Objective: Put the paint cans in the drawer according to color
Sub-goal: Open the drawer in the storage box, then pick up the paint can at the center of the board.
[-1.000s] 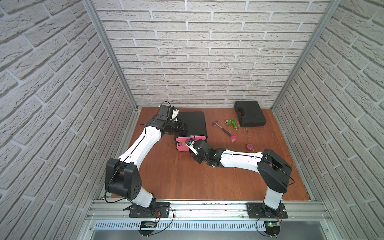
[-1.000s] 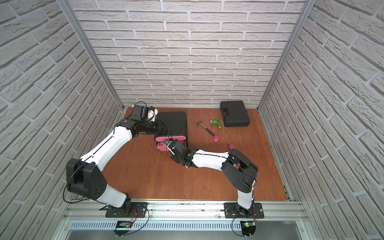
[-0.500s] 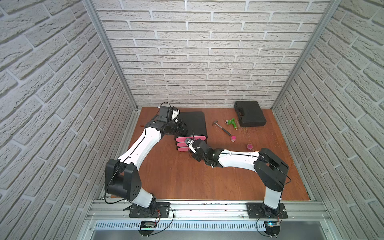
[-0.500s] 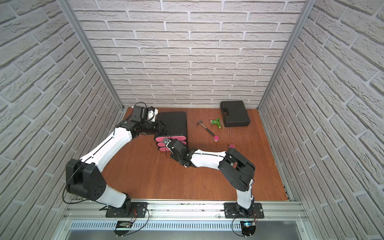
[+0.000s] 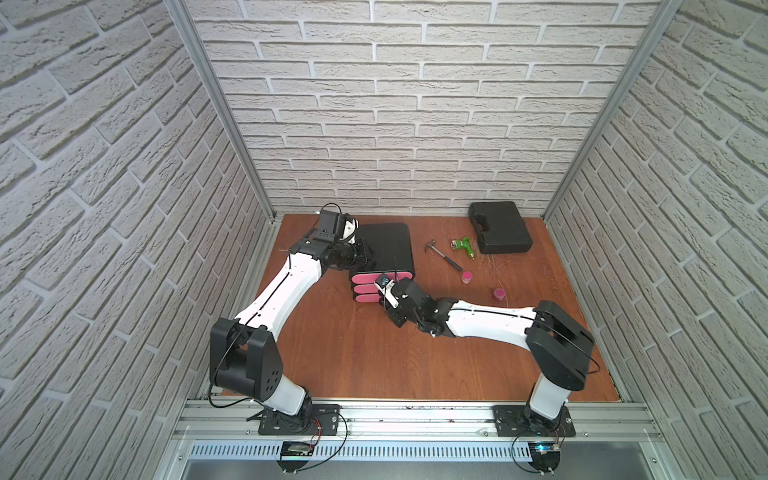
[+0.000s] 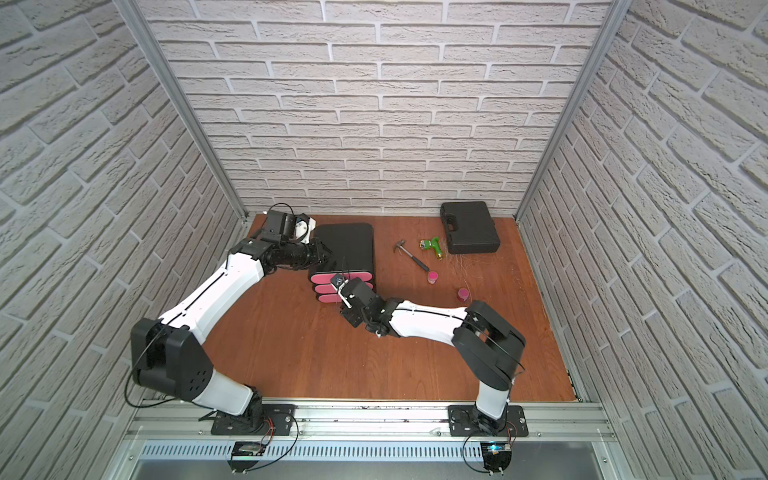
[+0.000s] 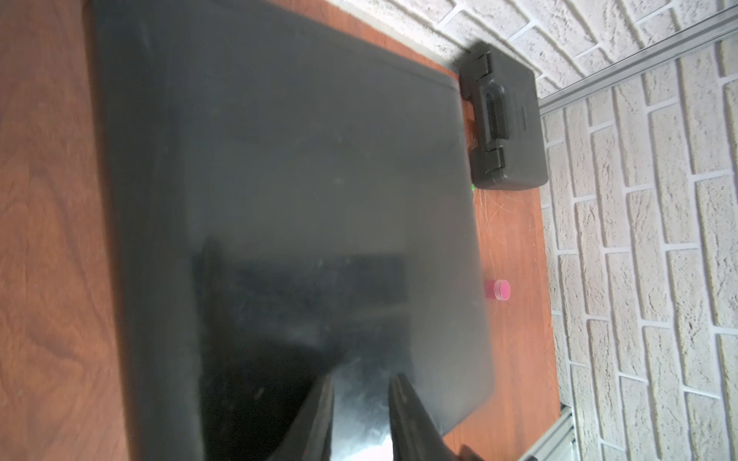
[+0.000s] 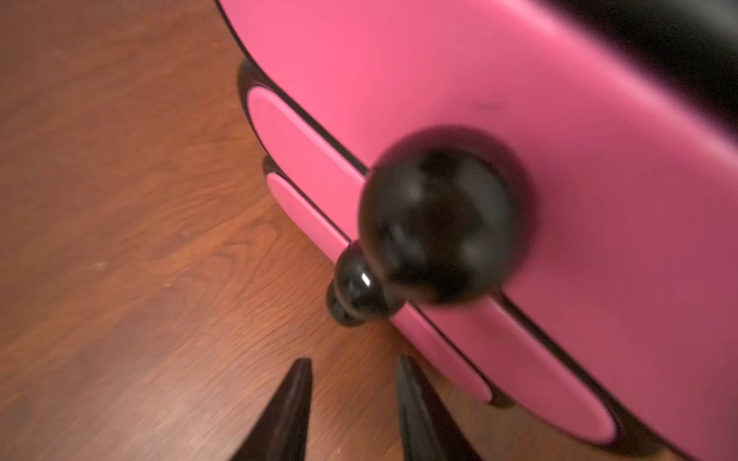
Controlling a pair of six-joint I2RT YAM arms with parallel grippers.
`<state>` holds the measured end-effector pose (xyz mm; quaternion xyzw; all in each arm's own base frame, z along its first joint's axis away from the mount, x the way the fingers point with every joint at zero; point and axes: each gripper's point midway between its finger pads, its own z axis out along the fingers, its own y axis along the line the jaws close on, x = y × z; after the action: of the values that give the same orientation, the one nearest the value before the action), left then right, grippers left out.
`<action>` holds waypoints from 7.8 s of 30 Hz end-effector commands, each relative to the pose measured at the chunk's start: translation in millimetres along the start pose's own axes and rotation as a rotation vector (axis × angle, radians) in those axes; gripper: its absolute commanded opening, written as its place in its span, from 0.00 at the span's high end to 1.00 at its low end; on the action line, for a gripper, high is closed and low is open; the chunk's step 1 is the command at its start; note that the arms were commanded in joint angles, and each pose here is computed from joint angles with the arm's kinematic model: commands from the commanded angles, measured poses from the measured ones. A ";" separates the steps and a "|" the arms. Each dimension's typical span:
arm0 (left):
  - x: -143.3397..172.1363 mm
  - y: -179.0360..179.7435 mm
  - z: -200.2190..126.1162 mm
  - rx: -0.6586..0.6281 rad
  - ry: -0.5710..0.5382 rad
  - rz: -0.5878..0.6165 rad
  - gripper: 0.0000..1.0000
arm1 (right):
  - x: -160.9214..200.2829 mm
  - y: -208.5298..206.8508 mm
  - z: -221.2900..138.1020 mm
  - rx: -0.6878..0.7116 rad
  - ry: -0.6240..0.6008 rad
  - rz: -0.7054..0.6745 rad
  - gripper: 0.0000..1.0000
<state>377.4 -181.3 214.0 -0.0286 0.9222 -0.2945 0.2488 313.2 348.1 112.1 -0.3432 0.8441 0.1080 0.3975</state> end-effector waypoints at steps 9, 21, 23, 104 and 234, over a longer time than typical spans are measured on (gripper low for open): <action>45.3 49.0 16.0 -0.167 0.178 -0.110 0.71 | 29.2 24.4 -67.1 -0.217 0.088 0.676 0.40; 67.4 51.6 17.7 -0.110 0.253 0.026 0.71 | 16.6 -7.7 -40.8 -0.100 -0.194 1.228 0.37; 68.5 51.6 17.8 -0.103 0.253 0.040 0.71 | 12.5 -5.6 -27.8 -0.127 -0.232 1.286 0.37; 102.6 81.2 26.3 -0.159 0.352 0.040 0.72 | 68.3 17.6 75.9 -0.143 -0.380 1.527 0.74; 66.7 61.2 -149.7 -0.430 -0.074 -0.087 0.01 | 198.7 -304.5 -95.2 0.546 0.657 1.216 0.40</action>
<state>250.4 -66.2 258.7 -0.1285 0.9526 -0.1009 0.2565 366.8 -17.8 42.8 0.2981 0.9529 -0.0134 0.0533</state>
